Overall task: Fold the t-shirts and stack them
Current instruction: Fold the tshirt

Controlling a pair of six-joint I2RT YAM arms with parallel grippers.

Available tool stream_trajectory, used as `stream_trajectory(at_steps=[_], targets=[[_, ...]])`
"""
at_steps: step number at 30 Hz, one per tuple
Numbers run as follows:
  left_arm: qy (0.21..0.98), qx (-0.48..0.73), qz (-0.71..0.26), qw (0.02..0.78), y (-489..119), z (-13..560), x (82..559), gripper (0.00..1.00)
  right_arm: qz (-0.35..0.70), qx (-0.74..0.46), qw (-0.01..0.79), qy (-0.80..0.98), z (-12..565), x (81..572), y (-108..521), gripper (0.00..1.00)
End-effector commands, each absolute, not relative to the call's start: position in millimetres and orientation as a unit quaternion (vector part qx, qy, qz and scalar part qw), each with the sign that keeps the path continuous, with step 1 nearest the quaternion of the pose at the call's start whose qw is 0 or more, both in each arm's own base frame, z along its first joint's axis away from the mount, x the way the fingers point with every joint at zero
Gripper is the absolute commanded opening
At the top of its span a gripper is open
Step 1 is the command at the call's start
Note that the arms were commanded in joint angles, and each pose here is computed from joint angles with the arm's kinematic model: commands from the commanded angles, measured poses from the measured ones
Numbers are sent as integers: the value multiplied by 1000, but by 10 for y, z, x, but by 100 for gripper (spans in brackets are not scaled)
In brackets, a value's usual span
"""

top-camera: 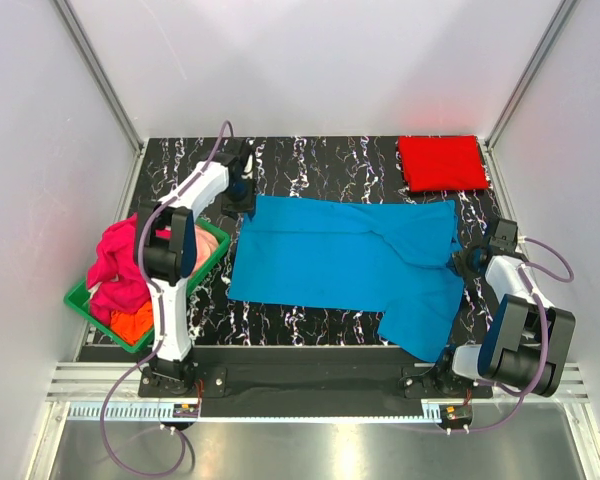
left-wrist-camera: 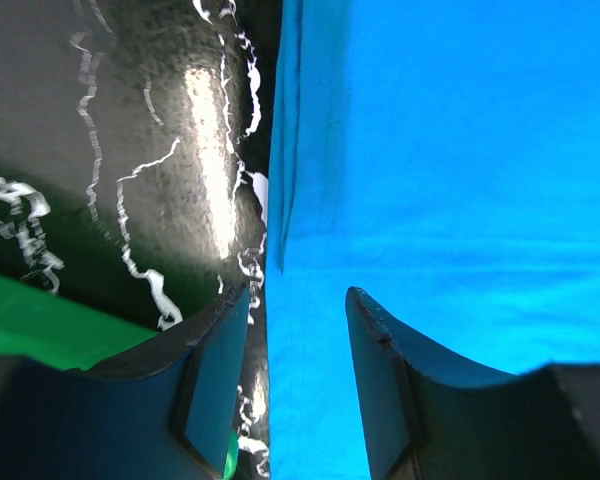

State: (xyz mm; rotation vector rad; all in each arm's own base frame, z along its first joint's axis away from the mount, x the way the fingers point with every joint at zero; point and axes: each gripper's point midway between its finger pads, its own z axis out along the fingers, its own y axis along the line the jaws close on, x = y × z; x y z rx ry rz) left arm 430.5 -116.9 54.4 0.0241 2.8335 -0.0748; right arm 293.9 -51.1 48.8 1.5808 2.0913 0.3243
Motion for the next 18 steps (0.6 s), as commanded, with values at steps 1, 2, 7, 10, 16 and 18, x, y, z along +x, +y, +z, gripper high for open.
stream_trajectory(at_steps=[1, 2, 7, 10, 16, 18], targets=[[981, 17, -41, 191, -1213, 836, 4418, 47, 133, 573, 282, 758, 687, 3099, -545, 0], [982, 18, -41, 183, -1215, 773, 4405, 44, 133, 573, 282, 758, 688, 3103, -543, 0], [987, 18, -56, 151, -1278, 553, 4324, 29, 132, 572, 283, 759, 685, 3103, -550, 0], [988, 18, -54, 146, -1271, 506, 4319, 24, 130, 571, 281, 760, 667, 3093, -547, 0], [989, 15, -36, 140, -1216, 416, 4328, 27, 133, 570, 287, 758, 711, 3106, -551, 0], [990, 14, -36, 138, -1218, 386, 4334, 28, 133, 568, 290, 758, 733, 3112, -554, 0]])
